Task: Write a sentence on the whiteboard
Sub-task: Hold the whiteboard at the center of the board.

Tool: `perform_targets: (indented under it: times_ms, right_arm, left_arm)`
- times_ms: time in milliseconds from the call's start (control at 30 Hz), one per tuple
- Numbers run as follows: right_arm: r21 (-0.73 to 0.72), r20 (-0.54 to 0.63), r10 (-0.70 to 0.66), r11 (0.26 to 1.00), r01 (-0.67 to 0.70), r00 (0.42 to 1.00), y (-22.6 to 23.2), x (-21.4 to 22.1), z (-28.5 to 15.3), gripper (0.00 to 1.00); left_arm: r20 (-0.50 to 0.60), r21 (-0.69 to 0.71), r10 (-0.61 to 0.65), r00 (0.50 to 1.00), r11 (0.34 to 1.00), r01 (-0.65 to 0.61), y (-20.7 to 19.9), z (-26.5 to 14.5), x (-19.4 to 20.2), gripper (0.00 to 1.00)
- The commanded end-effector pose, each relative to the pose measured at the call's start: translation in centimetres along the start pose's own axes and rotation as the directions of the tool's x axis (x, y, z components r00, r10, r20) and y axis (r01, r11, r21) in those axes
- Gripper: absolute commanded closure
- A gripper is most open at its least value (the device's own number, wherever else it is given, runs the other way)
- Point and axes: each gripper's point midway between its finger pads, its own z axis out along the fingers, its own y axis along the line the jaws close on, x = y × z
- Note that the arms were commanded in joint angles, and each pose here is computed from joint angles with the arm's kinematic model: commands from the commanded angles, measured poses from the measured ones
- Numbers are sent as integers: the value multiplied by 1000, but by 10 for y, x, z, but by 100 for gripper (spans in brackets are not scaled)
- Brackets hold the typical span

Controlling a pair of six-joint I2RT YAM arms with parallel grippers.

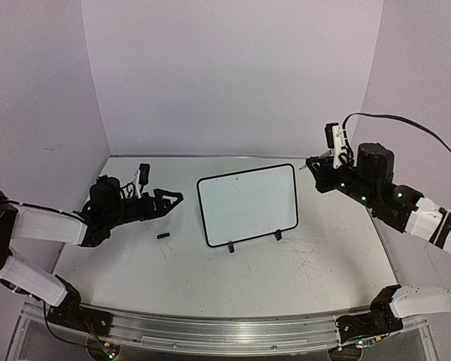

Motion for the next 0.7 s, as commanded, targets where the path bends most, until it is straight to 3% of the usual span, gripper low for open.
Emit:
perform_targets:
  times_ms: [0,133,267,533,667]
  right_arm:
    - [-188,56,-34,981,44,998,47,-24,20,100]
    - [-270,56,-117,954,128,992,96,-27,43,100]
    - [-320,57,-167,931,177,984,142,-25,66,100]
    - [-409,29,-241,883,231,970,195,0,114,100]
    - [-423,17,-278,868,259,960,208,19,126,100]
  left_arm:
    - [30,186,107,994,976,-111,-27,16,-13,9]
    - [-11,243,116,993,964,-110,-28,33,-9,19]
    - [-27,252,137,990,960,-126,-23,44,-7,23]
    - [-121,363,149,981,927,-96,-20,71,12,32]
    - [-142,385,156,978,918,-91,-19,78,19,46]
